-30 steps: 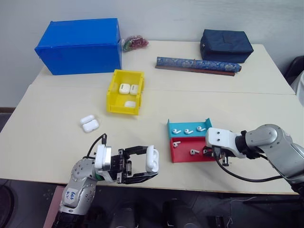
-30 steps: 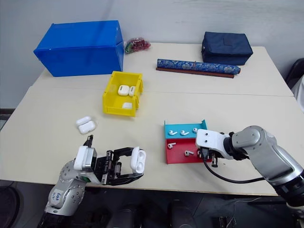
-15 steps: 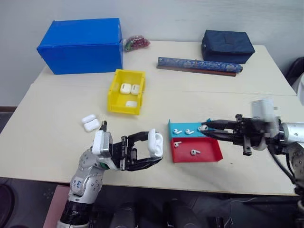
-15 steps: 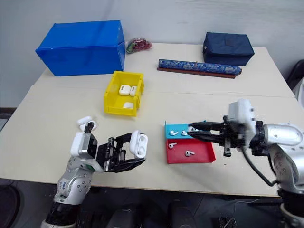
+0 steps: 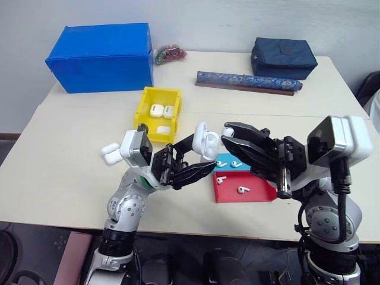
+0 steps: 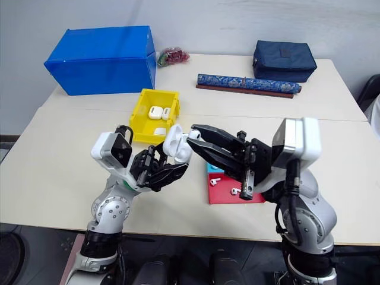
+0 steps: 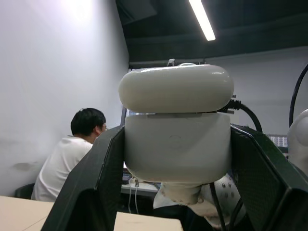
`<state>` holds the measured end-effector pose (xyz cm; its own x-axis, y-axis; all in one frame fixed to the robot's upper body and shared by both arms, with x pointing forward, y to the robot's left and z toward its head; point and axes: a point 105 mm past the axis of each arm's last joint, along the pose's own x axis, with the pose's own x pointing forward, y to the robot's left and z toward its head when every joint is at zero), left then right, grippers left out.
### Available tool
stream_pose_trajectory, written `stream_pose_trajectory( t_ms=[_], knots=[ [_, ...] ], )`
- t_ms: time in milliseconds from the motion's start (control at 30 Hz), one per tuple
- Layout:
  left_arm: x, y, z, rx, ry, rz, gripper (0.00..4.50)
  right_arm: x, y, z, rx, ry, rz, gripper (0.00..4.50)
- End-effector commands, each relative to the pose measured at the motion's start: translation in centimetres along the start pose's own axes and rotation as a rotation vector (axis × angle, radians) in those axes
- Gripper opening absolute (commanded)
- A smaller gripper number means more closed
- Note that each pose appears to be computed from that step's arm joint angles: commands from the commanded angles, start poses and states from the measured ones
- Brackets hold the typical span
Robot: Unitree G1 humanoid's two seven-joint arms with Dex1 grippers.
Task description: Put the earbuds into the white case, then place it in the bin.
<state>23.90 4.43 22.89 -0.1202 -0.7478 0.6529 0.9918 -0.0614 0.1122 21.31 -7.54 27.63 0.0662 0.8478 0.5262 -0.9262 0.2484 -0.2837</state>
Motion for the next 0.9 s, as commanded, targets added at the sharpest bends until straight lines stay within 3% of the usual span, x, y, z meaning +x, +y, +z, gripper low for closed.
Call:
stream_pose_trajectory(
  t_ms=[33, 900],
  knots=[
    [1.3, -0.8, 0.7, 0.013, -0.032, -0.059, 2.8, 0.3, 0.2, 0.5, -0.044, -0.037, 0.013, 0.46],
    [1.4, -1.9, -0.2, 0.007, 0.007, -0.112, 2.8, -0.4, -0.7, -3.2, -0.051, 0.058, -0.009, 0.46]
  ],
)
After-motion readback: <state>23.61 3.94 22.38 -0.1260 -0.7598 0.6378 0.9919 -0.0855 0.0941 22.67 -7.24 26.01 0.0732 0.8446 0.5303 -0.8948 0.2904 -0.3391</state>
